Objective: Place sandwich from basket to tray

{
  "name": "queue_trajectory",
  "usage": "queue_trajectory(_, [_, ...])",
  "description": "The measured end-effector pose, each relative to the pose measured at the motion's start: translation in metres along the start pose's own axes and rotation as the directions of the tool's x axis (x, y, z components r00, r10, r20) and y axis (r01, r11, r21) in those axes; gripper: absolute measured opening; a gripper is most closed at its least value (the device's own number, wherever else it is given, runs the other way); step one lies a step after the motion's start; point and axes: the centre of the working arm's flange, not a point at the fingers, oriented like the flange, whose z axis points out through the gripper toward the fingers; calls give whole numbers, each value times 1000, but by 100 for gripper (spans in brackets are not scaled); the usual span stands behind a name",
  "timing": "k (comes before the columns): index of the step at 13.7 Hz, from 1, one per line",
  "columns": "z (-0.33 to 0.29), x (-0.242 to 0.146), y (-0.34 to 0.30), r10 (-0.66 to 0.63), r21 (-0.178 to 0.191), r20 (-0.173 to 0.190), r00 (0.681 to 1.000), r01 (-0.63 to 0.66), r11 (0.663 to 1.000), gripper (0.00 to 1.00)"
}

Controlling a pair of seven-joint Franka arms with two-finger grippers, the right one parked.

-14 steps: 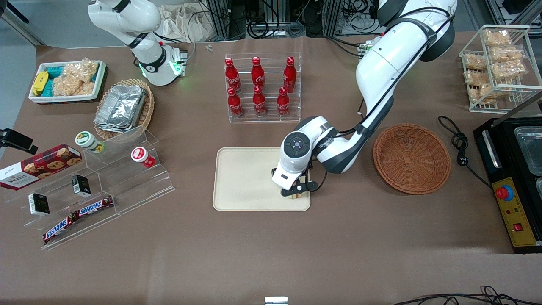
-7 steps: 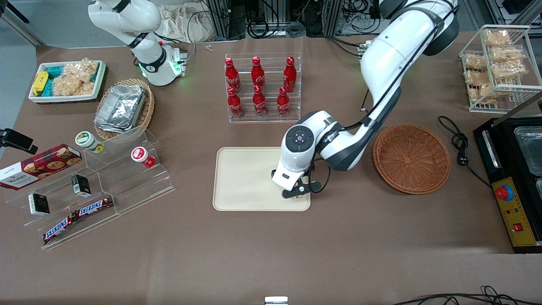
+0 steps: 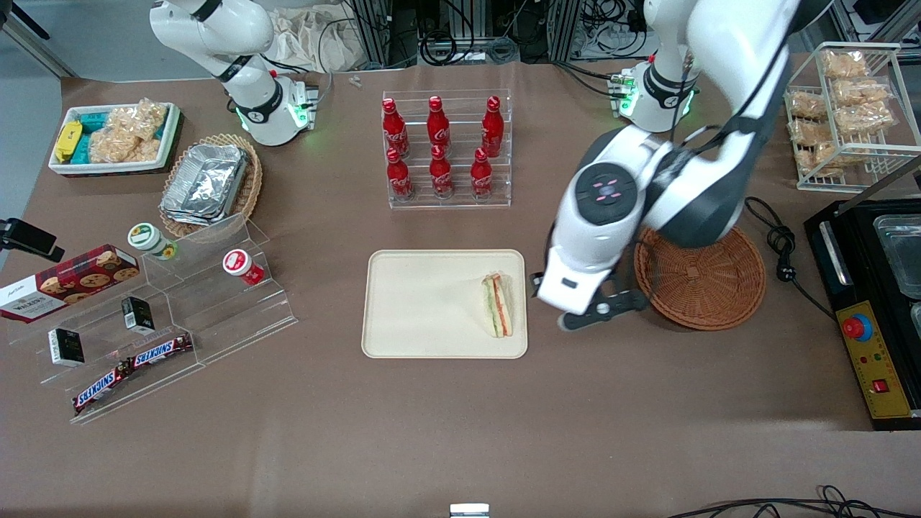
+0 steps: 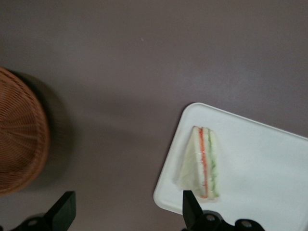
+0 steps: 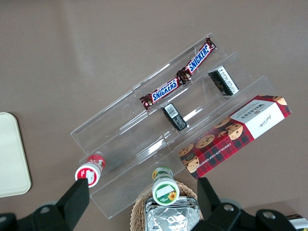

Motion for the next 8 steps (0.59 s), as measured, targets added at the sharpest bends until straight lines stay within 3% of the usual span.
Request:
queue_trajectory(4, [-54,35,-132,126,-13,25,992,-126,992,100])
queue_trajectory(8, [-68,47,-268,307,3,63,950,-307,952,100])
